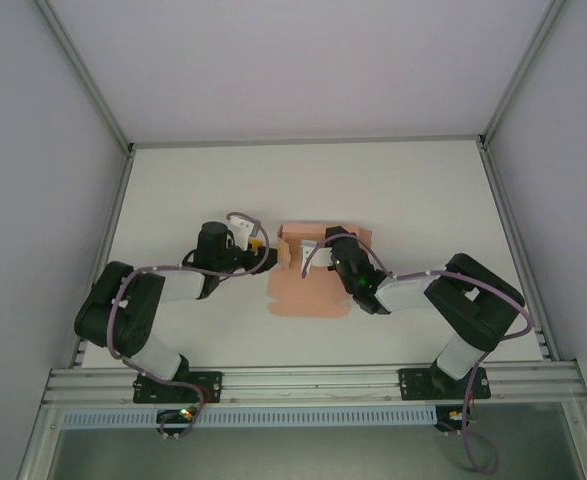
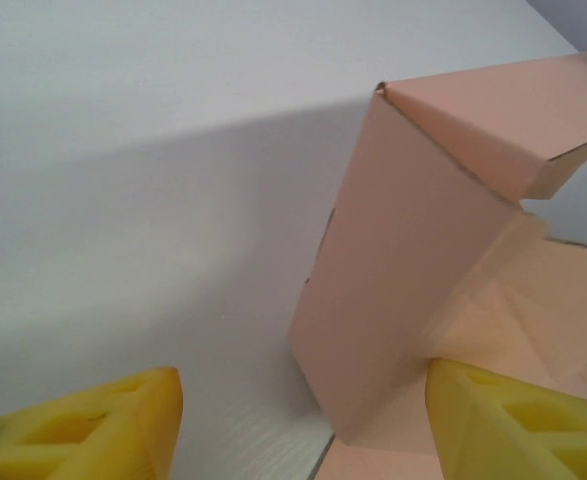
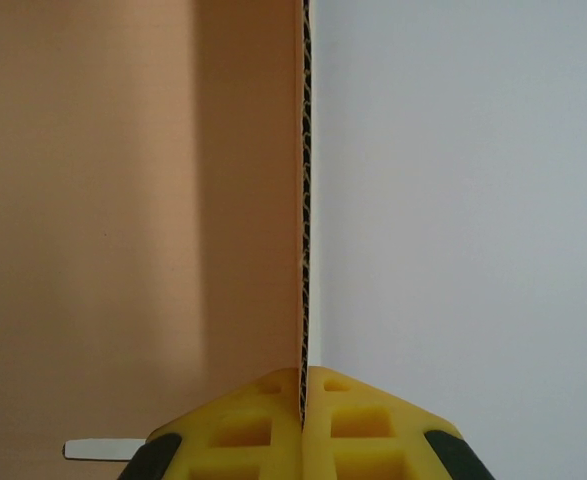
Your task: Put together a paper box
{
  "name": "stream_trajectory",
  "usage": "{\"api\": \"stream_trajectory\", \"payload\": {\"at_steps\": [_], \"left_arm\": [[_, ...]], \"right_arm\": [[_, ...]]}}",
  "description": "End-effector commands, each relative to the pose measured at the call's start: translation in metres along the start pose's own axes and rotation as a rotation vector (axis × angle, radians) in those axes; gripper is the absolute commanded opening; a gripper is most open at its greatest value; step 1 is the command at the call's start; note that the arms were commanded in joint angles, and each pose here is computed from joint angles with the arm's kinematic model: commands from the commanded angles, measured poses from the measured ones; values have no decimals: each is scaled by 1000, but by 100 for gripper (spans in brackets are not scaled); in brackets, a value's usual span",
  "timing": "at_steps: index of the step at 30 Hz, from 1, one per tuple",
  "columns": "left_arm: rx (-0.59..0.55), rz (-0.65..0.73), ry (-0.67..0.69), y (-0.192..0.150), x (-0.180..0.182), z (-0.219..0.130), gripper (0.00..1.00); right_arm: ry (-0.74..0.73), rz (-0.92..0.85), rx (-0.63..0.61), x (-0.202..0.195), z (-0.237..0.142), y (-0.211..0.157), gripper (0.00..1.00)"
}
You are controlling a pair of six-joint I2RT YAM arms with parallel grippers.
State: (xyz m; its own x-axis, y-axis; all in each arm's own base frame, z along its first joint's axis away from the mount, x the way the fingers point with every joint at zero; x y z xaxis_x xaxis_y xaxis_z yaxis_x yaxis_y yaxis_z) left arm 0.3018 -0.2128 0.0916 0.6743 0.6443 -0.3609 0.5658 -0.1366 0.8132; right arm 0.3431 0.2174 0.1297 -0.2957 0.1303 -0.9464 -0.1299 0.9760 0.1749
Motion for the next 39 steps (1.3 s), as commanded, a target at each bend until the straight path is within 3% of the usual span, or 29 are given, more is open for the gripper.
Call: {"api": "stream_trajectory", "payload": {"at_steps": [1, 10, 22, 34, 35, 39], "left_arm": [[16, 17, -64, 0, -9, -1, 66], [14, 71, -98, 15, -8, 24, 64], [5, 150, 8, 22, -1, 45, 66], [-138, 157, 50, 38, 6, 59, 66], [-146, 156, 49, 40, 6, 60, 63], [-148, 157, 66, 41, 8, 62, 38]], "right_arm": [[0, 9, -14, -6, -2, 5, 0], [5, 16, -23, -6, -2, 9, 0], [50, 37, -27, 0, -12, 11, 0], [158, 39, -9, 22, -13, 11, 0], [167, 40, -10, 23, -13, 11, 0], [173, 38, 4, 24, -13, 9, 0]]}}
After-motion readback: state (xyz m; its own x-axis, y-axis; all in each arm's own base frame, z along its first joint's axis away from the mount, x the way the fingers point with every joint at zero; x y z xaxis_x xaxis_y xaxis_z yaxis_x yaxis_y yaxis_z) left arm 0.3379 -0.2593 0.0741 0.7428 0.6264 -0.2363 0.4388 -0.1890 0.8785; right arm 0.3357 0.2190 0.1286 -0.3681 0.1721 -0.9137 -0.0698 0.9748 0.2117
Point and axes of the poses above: each hand's point on the last joint's axis, 136 mm out from that joint toward the fingers, its own z axis out along the fingers, its own x axis along the line the jaws close on, y = z × x, the point moved 3 cm from there along -z, back along the fingers, and after that the axes turned 5 degrees about z, right-handed, at the moved point
